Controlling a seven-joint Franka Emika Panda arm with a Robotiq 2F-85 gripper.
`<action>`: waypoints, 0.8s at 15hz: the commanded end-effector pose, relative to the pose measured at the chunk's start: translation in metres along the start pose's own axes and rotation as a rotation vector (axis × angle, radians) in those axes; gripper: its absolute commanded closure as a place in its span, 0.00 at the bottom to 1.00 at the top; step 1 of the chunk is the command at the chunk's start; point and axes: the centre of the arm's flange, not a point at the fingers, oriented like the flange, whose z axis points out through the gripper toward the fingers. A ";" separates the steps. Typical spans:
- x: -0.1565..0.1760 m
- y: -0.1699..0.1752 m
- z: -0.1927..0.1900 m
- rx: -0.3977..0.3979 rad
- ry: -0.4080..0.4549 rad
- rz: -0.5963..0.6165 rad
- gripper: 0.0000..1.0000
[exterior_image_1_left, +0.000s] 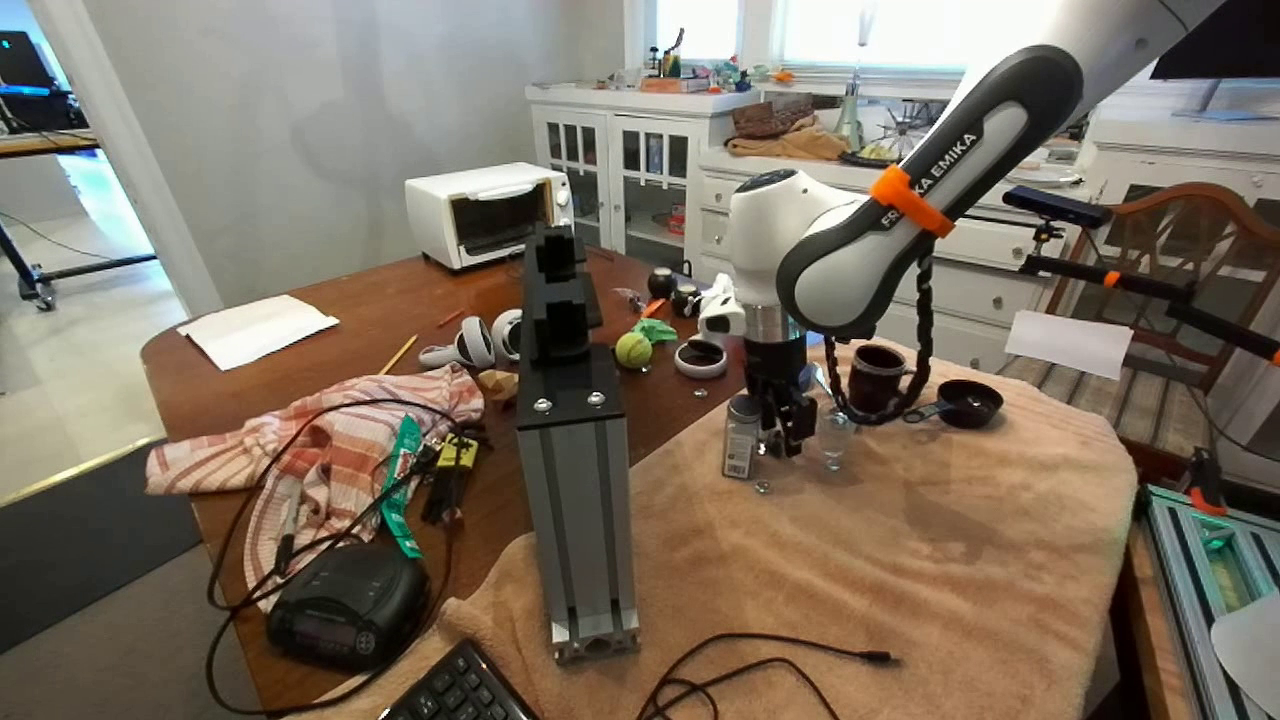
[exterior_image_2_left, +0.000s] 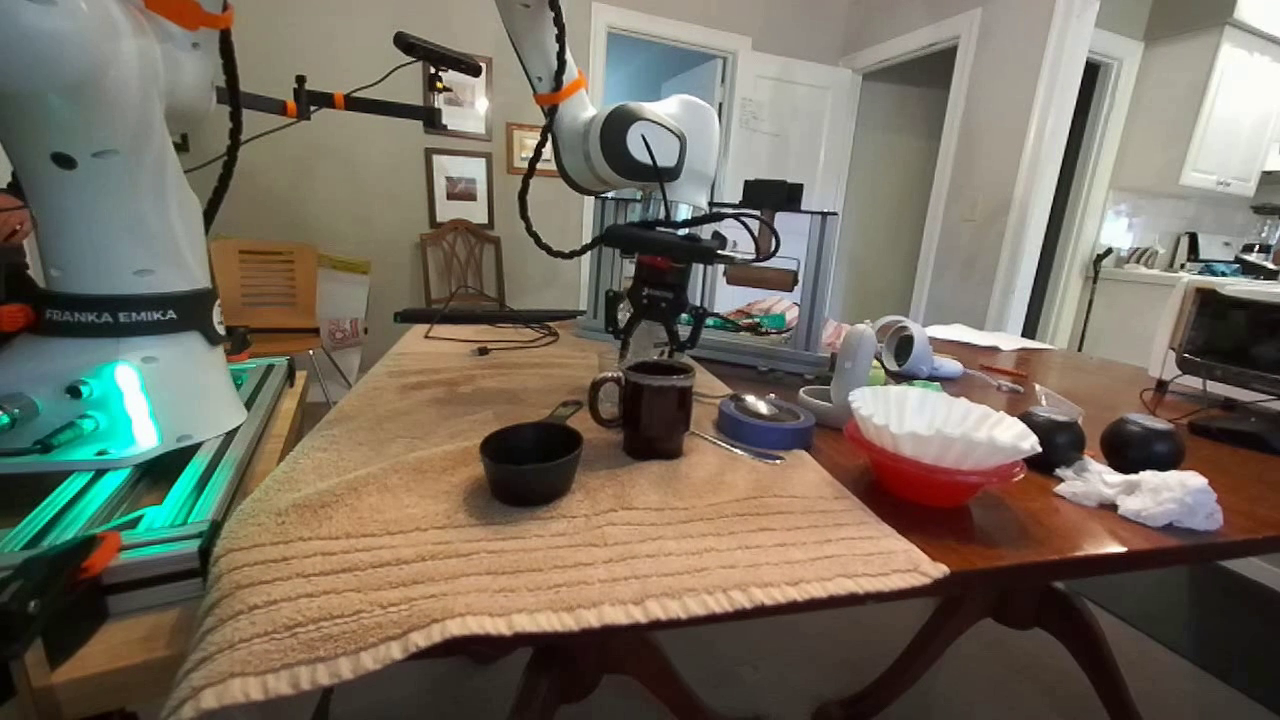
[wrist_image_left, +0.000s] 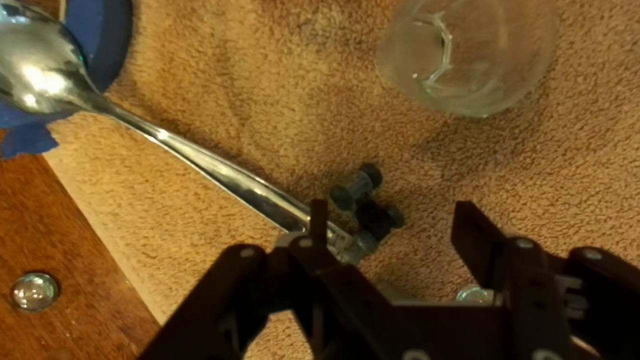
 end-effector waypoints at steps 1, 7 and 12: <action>0.010 -0.001 0.010 0.015 -0.003 0.012 0.19; 0.017 0.002 0.017 0.003 -0.013 0.020 0.20; 0.020 0.015 0.017 0.002 -0.016 0.049 0.27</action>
